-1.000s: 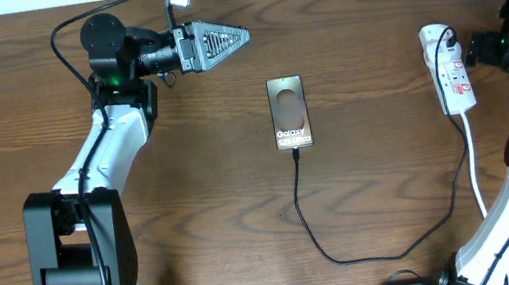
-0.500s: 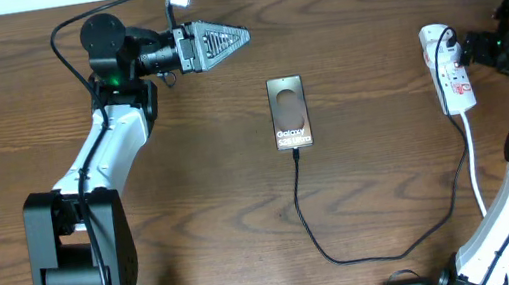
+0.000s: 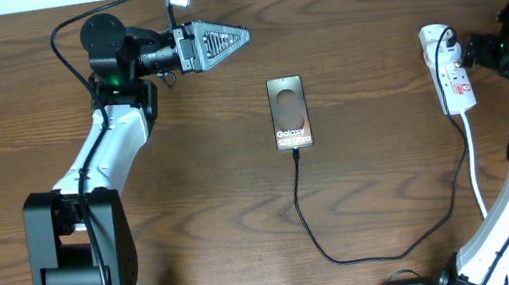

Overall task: Plug charger to phone and switch on socket
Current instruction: 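Press the orange switch on the power strip with the right gripper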

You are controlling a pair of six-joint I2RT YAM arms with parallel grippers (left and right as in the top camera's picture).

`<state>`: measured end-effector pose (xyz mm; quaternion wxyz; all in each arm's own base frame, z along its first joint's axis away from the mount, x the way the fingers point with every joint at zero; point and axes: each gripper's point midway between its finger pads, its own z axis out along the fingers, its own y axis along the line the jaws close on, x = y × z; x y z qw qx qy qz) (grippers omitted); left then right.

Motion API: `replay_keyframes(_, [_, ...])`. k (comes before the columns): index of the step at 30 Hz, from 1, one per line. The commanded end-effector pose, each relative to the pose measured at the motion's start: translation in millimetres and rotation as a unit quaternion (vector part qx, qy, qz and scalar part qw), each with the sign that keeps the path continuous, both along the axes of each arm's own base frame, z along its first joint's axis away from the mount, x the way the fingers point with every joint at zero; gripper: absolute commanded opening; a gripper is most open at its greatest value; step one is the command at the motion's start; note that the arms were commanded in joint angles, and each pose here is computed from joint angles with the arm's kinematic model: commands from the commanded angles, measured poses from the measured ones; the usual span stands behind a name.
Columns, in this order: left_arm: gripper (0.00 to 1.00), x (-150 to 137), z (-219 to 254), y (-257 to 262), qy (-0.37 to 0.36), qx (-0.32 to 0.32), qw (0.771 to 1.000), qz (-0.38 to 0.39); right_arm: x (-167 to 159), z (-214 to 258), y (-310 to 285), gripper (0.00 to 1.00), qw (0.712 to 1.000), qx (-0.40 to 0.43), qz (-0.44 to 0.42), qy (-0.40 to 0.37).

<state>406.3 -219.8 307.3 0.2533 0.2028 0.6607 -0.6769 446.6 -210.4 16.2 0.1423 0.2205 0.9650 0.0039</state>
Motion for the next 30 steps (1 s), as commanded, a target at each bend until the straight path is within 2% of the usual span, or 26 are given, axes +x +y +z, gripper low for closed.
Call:
replay_keyframes(1, [0.96,-4.9,9.0,0.5,-0.023,0.000,1.000,-0.006,-9.8,-29.9,26.7,0.99,0.999,0.041,0.016,0.027])
replay_keyframes(7, [0.96,-4.9,9.0,0.5,-0.023,0.000,1.000,-0.006,-4.4,-26.9,45.6,0.99,0.995,0.093,0.029,0.007])
replay_keyframes(21, [0.96,-4.9,9.0,0.5,-0.023,0.000,1.000,-0.006,-17.7,-31.2,51.8,0.99,0.993,0.106,0.027,0.034])
replay_keyframes(30, [0.96,-4.9,9.0,0.5,-0.023,0.000,1.000,-0.006,-30.1,-49.9,57.7,0.99,0.992,0.113,0.020,0.045])
